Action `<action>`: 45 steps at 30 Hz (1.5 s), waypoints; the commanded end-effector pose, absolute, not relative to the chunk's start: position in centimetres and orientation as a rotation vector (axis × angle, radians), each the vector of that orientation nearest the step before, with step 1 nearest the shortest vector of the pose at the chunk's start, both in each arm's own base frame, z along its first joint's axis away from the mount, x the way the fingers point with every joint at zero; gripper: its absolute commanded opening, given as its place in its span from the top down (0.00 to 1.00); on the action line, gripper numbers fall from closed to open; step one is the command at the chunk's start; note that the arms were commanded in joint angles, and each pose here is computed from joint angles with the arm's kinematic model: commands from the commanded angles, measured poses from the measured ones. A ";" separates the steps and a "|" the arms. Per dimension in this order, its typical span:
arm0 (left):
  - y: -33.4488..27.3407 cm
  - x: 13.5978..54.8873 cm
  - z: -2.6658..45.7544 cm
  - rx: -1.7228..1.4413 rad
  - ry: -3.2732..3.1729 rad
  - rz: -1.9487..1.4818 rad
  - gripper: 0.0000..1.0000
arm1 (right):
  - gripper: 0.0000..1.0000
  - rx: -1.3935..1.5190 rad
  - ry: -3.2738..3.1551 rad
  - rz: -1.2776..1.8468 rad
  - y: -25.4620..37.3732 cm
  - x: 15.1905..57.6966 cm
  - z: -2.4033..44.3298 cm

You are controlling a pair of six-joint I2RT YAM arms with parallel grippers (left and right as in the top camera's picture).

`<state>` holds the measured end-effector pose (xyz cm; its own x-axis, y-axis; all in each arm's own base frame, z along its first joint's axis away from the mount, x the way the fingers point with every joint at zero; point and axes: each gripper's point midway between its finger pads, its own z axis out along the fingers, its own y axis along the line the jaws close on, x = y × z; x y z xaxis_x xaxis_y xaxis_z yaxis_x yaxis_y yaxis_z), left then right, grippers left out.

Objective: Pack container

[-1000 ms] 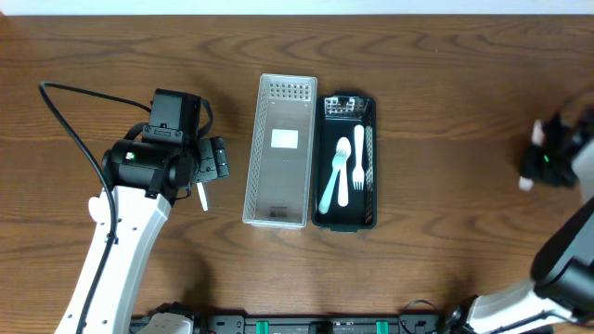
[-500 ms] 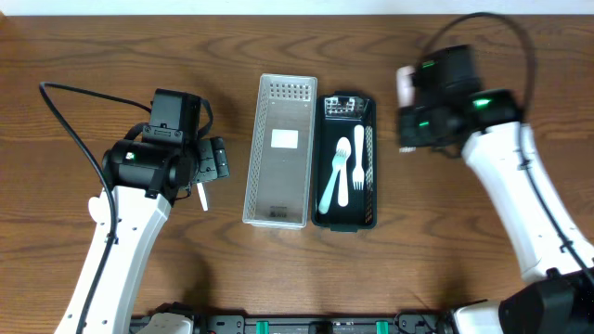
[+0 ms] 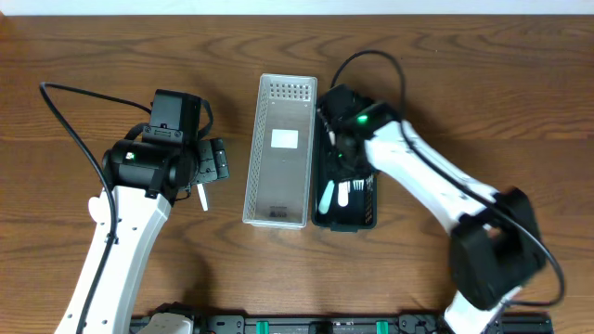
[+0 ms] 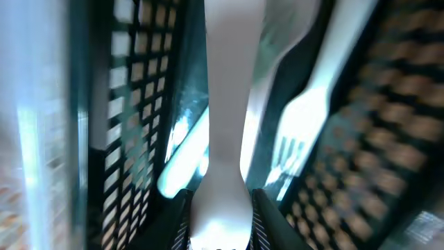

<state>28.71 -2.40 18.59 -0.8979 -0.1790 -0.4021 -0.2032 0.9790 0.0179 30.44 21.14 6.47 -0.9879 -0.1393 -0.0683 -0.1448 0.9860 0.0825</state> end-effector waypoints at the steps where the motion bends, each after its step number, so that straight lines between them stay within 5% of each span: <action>1: -1.9 28.9 18.9 -0.286 2.711 0.114 0.08 | 0.95 -0.203 3.080 0.112 21.7 30.1 5.8; 4: -1.9 28.8 18.8 -0.286 2.715 0.115 0.08 | 0.70 -0.201 3.069 0.120 21.7 30.3 6.1; 7: -1.9 28.8 18.8 -0.286 2.714 0.115 0.07 | 0.67 -0.194 3.047 0.109 21.2 30.9 6.6; 10: -1.9 28.8 18.8 -0.285 2.714 0.115 0.07 | 0.39 -0.177 2.988 0.092 20.1 32.3 8.3; 17: -1.9 28.4 18.8 -0.206 2.742 0.132 0.07 | 0.02 -0.032 2.777 0.087 14.6 36.7 15.8; 22: -2.8 29.3 18.3 -0.203 2.745 0.069 0.07 | 0.01 0.222 2.705 0.068 7.5 38.3 18.3; 29: -2.2 31.9 13.2 -0.322 2.863 0.046 0.07 | 0.01 0.463 2.791 -0.016 0.4 37.6 15.9; 45: 0.9 33.5 1.6 -0.509 3.117 -0.130 0.07 | 0.01 0.393 2.967 -0.016 0.8 36.9 10.4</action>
